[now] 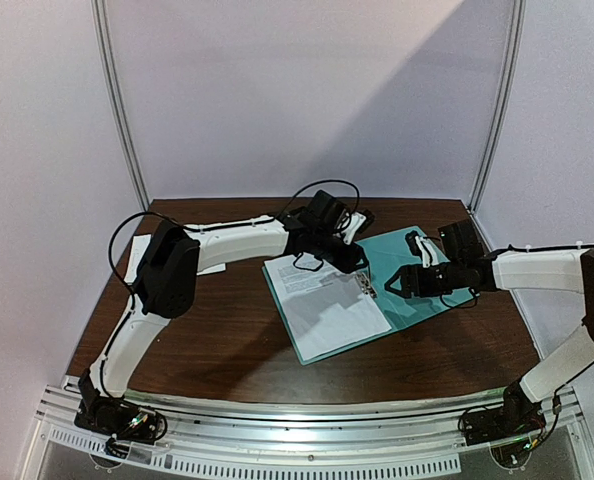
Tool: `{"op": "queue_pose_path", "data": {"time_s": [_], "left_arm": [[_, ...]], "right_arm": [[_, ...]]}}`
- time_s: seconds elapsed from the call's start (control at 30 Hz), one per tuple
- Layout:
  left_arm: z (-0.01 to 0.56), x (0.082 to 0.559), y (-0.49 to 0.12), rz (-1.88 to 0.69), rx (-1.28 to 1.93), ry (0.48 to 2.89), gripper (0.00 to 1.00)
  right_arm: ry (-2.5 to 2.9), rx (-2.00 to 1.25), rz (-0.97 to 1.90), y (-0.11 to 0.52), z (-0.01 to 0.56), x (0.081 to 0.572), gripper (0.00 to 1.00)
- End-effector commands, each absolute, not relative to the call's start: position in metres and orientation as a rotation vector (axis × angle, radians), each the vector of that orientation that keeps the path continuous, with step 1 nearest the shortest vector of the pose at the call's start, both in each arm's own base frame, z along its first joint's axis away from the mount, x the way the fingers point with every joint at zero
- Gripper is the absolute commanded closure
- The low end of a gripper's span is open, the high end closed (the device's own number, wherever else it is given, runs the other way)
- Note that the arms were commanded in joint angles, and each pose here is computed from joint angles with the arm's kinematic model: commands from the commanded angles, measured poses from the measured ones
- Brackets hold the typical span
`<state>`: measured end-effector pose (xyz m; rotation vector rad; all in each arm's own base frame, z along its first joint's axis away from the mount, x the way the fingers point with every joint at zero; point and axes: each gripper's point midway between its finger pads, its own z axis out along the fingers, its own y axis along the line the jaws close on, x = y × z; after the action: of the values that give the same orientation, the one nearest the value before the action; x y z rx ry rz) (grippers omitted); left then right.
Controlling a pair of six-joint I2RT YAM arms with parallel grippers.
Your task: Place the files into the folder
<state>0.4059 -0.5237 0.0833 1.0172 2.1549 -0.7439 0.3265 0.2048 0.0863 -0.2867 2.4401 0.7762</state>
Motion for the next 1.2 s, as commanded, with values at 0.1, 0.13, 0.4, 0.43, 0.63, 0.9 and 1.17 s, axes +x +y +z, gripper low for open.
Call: {"op": "queue_pose_path", "data": {"time_s": [0.1, 0.13, 0.4, 0.43, 0.63, 0.9, 1.17], "left_arm": [[0.080, 0.404, -0.534, -0.858, 1.005, 2.146, 0.74], [0.078, 0.404, -0.535, -0.864, 0.997, 2.149, 0.75], [0.066, 0.407, -0.540, -0.898, 0.956, 2.166, 0.83], [0.065, 0.408, -0.540, -0.904, 0.949, 2.166, 0.86], [0.064, 0.408, -0.539, -0.946, 0.918, 2.173, 1.00], [0.061, 0.398, -0.526, -0.961, 0.878, 2.209, 1.00], [0.074, 0.374, -0.502, -0.975, 0.804, 2.240, 1.00]], "right_arm": [[2.443, -0.295, 0.780, 0.209, 0.084, 0.329, 0.28], [2.445, -0.295, 0.780, 0.209, 0.083, 0.328, 0.27], [2.453, -0.294, 0.776, 0.209, 0.082, 0.327, 0.28], [2.452, -0.294, 0.777, 0.209, 0.083, 0.327, 0.28], [2.455, -0.298, 0.776, 0.209, 0.082, 0.327, 0.28], [2.462, -0.308, 0.760, 0.209, 0.082, 0.329, 0.28], [2.450, -0.327, 0.762, 0.214, 0.089, 0.337, 0.28]]}}
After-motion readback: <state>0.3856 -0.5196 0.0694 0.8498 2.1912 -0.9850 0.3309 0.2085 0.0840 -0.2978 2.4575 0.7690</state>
